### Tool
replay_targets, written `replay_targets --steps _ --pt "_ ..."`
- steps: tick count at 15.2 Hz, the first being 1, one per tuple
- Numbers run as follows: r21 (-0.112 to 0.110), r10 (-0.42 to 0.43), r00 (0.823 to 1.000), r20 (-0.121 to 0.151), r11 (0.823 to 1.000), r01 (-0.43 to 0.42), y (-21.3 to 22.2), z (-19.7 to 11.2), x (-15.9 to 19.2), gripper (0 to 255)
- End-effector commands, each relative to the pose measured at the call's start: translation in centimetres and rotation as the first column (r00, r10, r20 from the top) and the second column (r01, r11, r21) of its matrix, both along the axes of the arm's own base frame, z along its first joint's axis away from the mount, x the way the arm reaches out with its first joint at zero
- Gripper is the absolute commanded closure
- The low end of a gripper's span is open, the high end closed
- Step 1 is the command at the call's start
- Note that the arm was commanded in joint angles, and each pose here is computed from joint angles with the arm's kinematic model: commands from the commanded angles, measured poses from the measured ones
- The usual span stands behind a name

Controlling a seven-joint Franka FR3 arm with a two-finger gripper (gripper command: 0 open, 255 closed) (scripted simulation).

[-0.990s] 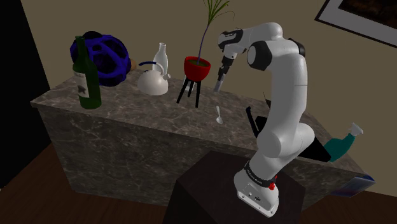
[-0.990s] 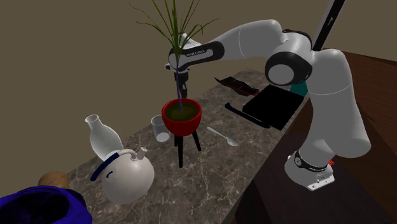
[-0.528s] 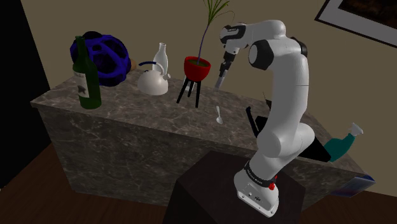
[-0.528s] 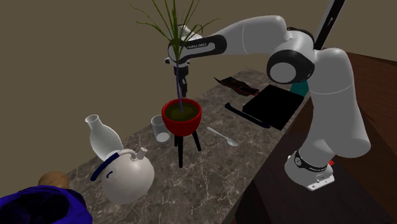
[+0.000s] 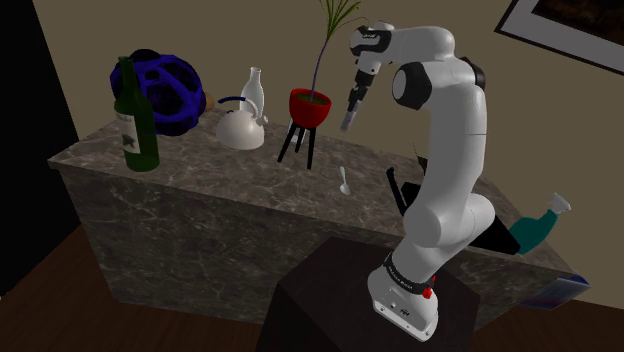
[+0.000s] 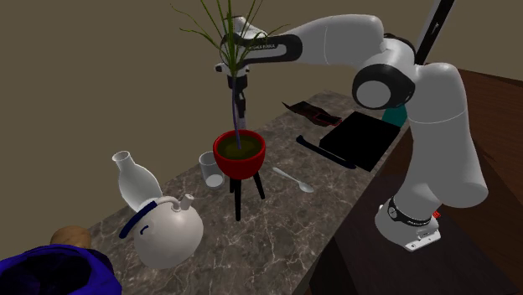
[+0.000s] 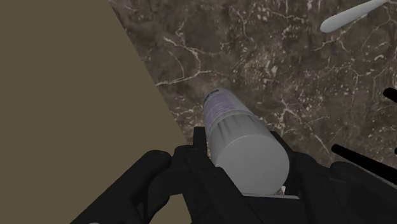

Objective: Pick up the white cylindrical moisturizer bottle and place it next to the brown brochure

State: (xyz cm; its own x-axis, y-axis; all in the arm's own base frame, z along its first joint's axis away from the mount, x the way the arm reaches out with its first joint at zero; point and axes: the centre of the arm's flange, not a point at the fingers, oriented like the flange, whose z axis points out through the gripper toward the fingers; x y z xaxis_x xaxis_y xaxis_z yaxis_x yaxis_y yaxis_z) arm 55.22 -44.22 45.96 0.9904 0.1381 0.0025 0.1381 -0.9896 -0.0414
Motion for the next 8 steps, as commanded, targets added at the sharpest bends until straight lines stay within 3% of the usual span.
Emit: replay_targets --steps 1,8 --pt "0.0 0.0 1.0 0.0 1.0 0.0 0.1 1.1 0.0 255" --pt "0.0 0.0 1.0 0.0 1.0 0.0 0.1 4.8 0.0 255"
